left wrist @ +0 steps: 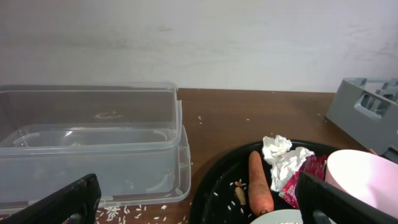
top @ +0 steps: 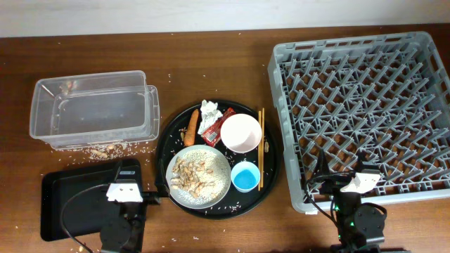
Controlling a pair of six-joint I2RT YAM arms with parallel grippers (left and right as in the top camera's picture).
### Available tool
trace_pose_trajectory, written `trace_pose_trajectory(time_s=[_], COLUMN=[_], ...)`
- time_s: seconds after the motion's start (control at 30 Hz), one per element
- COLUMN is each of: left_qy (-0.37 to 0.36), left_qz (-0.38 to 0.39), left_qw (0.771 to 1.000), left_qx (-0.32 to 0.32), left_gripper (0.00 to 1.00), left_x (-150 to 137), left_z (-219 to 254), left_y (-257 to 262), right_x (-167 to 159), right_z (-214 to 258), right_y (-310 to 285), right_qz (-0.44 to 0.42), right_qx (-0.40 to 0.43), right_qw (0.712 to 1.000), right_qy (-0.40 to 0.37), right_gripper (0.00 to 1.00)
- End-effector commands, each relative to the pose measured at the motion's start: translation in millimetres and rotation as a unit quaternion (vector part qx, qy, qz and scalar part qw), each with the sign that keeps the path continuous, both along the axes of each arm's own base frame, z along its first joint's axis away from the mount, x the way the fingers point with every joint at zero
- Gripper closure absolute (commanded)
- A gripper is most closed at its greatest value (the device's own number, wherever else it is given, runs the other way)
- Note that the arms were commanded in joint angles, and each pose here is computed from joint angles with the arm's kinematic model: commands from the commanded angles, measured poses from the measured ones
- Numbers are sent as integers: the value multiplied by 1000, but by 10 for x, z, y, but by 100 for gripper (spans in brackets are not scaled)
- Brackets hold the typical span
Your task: Sort waste into correct bins and load items into the dishwasher rack
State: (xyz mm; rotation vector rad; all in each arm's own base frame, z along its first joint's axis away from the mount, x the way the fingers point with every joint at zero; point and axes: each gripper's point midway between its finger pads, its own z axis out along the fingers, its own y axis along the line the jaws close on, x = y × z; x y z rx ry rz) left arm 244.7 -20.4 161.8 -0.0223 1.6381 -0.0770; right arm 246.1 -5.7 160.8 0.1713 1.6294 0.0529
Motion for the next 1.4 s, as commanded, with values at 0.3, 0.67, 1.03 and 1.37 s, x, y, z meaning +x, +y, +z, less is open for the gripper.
trace_pose_trajectory(time_s=[0.3,0.67,1.03,1.37], left_qy=[-2,-2,-2,-24], left_qz=[-5,-5,-15,-58], left_qw=[1000,1000,1000,998], left_qx=[4,4,3,-3], left_gripper=[1,1,1,1], left_x=[-1,-1,-3,-15], left_z=[-17,-17,-18,98], left_y=[-20,-20,-52,-201], right_x=[-1,-1,-1,-1], right_z=[-33,-33,-33,-32], right_y=[-28,-28,-28,-28], right_qz=[-7,-7,-7,-7], right_qx=[-2,-2,-2,-2], right_qw=[1000,1000,1000,1000], right_qy=[2,2,2,2], right_gripper=[2,2,2,2])
